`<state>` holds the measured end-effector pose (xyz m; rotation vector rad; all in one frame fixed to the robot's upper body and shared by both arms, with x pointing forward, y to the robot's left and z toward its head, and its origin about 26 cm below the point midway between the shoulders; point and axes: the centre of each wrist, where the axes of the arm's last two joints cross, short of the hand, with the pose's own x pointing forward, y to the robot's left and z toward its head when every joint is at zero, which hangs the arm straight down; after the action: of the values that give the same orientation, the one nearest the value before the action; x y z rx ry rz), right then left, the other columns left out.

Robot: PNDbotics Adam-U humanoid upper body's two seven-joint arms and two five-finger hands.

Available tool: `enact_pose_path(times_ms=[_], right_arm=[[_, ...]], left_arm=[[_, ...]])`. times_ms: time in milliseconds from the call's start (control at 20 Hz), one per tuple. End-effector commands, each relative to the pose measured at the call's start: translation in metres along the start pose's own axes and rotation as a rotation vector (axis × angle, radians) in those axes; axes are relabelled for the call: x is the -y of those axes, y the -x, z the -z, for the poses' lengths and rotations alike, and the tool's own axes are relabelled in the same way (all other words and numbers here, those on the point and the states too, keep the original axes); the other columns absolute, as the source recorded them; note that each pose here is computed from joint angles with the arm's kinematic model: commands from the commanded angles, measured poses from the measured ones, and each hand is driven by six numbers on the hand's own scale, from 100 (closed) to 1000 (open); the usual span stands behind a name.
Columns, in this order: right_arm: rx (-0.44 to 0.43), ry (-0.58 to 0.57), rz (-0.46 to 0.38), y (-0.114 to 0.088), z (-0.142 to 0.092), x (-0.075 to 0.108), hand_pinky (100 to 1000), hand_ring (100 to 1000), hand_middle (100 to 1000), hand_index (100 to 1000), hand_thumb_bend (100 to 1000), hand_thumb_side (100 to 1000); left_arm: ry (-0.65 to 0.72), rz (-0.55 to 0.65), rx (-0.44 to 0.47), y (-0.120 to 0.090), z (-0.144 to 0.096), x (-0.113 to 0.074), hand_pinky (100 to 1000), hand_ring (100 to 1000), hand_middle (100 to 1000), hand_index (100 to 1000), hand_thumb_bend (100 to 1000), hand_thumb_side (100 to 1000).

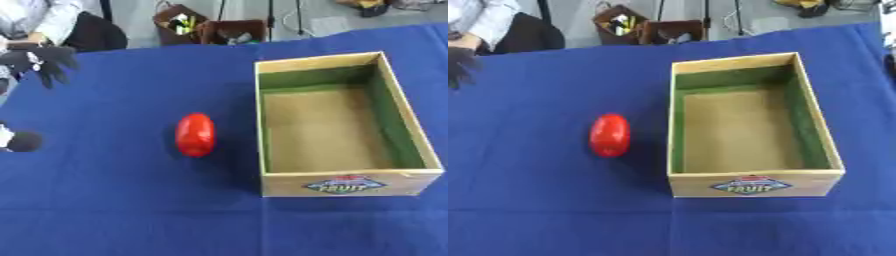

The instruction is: Pick up objects on the table and place them in the box.

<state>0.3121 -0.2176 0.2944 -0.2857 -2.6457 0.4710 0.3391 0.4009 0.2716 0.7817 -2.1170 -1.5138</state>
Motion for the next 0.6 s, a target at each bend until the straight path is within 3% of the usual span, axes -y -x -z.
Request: enact_pose_path(times_ms=[50, 600], right_arm=[[0.035, -0.008, 0.003, -0.008, 0.005, 0.003, 902, 916, 572, 716, 100, 757], [0.04, -0.018, 0.016, -0.009, 0.006, 0.0, 901, 916, 573, 716, 100, 758]], left_arm=[[0.061, 0.053, 0.004, 0.007, 0.004, -0.017, 492, 622, 735, 968, 812, 899], [0.113, -0.003, -0.007, 0.021, 0.04, -0.014, 505, 646, 748, 970, 856, 825]])
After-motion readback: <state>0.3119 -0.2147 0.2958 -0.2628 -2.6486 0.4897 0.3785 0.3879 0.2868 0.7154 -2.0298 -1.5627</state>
